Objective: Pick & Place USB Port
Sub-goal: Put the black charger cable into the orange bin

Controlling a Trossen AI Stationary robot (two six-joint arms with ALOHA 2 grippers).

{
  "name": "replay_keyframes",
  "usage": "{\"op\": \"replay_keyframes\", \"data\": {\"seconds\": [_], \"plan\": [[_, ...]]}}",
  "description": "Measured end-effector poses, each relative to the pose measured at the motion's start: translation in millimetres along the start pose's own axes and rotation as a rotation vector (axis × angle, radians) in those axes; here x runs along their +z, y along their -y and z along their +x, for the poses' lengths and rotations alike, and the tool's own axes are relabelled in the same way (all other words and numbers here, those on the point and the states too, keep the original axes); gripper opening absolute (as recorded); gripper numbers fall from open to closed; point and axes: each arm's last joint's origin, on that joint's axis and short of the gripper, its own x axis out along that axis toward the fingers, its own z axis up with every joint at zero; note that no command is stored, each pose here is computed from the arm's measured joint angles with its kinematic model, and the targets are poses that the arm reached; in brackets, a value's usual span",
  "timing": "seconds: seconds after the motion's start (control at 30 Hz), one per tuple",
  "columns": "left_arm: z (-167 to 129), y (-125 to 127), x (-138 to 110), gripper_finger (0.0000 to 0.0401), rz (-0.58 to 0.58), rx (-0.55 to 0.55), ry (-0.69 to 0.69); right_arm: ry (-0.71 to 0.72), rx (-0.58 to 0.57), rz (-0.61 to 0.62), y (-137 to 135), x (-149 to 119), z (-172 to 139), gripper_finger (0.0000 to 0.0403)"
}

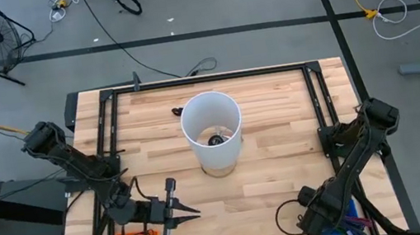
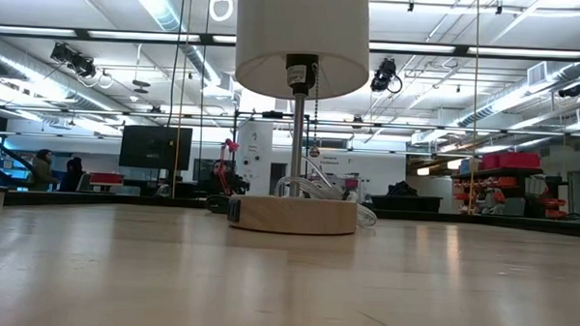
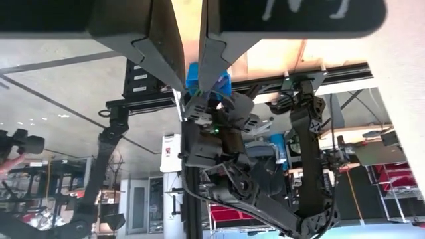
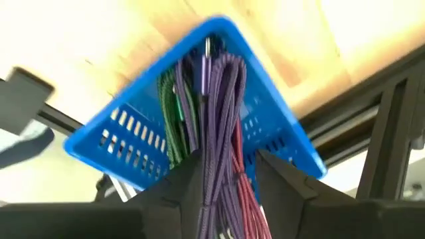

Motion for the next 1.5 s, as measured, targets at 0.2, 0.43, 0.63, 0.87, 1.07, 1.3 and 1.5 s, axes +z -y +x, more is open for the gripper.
{"op": "replay_keyframes", "data": {"seconds": [0.2, 0.43, 0.63, 0.87, 1.07, 1.3, 1.5], "plan": [[-5, 5, 0, 0.0048, 0.048, 0.063, -0.013, 0.088, 0.049, 0.026, 6, -2, -11, 0.0137], [-40, -1, -1, 0.0048, 0.33, 0.589, -0.201, 0.362, 0.176, 0.006, 6, 1, -26, 0.0137], [-54, -41, -22, 0.0048, 0.24, 0.594, -0.362, 0.591, 0.32, -0.058, -1, 7, -42, 0.0137], [-63, -110, -43, 0.0048, 0.191, 0.857, -0.642, 0.726, 0.385, -0.149, -10, 17, -51, 0.0137], [-55, -164, -54, 0.0048, 0.174, 0.953, -0.858, 0.808, 0.369, -0.205, -11, 28, -58, 0.0137], [-57, -224, -68, 0.0048, 0.043, 0.967, -0.998, 0.833, 0.374, -0.246, -13, 32, -61, 0.0137], [-48, -257, -83, 0.0033, -0.021, 0.81, -0.968, 0.857, 0.371, -0.256, -13, 33, -62, 0.0137]]}}
